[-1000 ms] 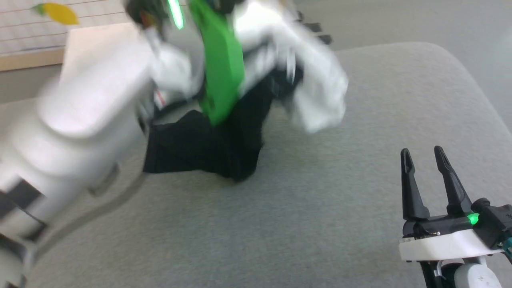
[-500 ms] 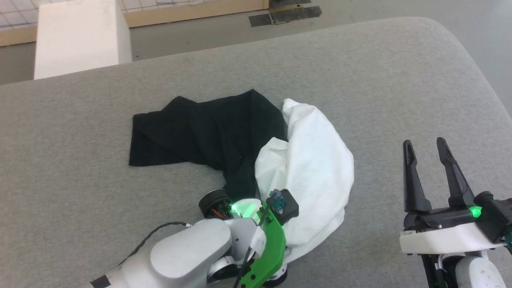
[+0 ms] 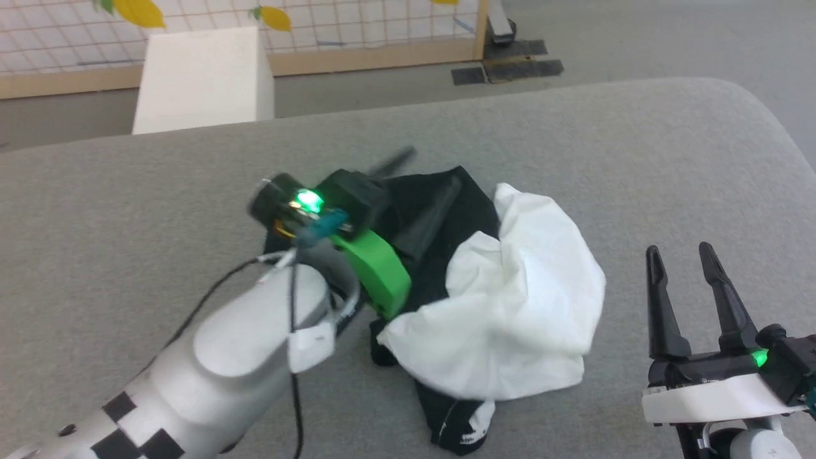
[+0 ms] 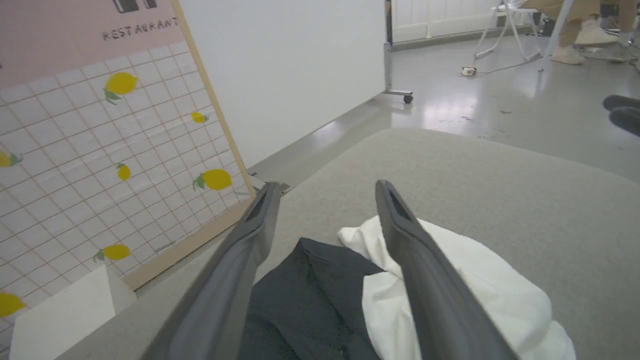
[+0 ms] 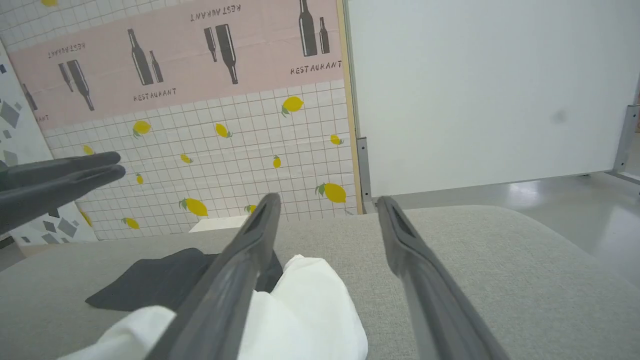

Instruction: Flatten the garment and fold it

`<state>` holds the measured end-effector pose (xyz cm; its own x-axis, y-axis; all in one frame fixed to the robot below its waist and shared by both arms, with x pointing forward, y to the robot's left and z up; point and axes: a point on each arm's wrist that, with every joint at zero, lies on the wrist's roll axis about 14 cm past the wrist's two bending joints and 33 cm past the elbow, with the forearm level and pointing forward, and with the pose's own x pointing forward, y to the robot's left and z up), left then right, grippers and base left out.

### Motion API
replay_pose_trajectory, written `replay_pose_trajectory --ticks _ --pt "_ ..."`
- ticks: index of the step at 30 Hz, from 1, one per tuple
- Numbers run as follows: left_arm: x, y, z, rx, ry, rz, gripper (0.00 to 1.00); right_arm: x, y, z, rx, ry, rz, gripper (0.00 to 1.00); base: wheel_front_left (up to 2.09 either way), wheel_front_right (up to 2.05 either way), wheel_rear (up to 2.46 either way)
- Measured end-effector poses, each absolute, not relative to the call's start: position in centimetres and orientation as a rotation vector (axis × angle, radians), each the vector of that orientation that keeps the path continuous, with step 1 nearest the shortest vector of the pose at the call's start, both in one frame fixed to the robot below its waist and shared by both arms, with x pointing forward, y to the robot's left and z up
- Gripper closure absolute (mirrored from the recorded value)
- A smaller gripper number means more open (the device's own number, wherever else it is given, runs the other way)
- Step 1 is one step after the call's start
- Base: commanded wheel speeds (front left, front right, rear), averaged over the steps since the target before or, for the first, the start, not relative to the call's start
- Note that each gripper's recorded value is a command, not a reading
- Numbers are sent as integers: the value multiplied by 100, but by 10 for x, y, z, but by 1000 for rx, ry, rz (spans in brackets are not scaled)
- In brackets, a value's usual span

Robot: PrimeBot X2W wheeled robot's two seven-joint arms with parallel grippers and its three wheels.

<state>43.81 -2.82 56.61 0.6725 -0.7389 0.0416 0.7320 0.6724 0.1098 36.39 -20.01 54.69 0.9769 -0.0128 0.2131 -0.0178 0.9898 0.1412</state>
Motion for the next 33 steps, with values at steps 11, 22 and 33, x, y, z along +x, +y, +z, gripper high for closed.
replay_pose_trajectory --ticks 11,22,33 --pt "439 126 604 108 -296 -145 0 367 -179 559 144 -250 71 0 0 0 0" --pt "380 177 562 56 -230 59 0 366 -169 561 136 -253 106 0 0 0 0" --pt "362 178 532 33 -154 41 0 360 -167 556 138 -236 110 0 0 0 0"
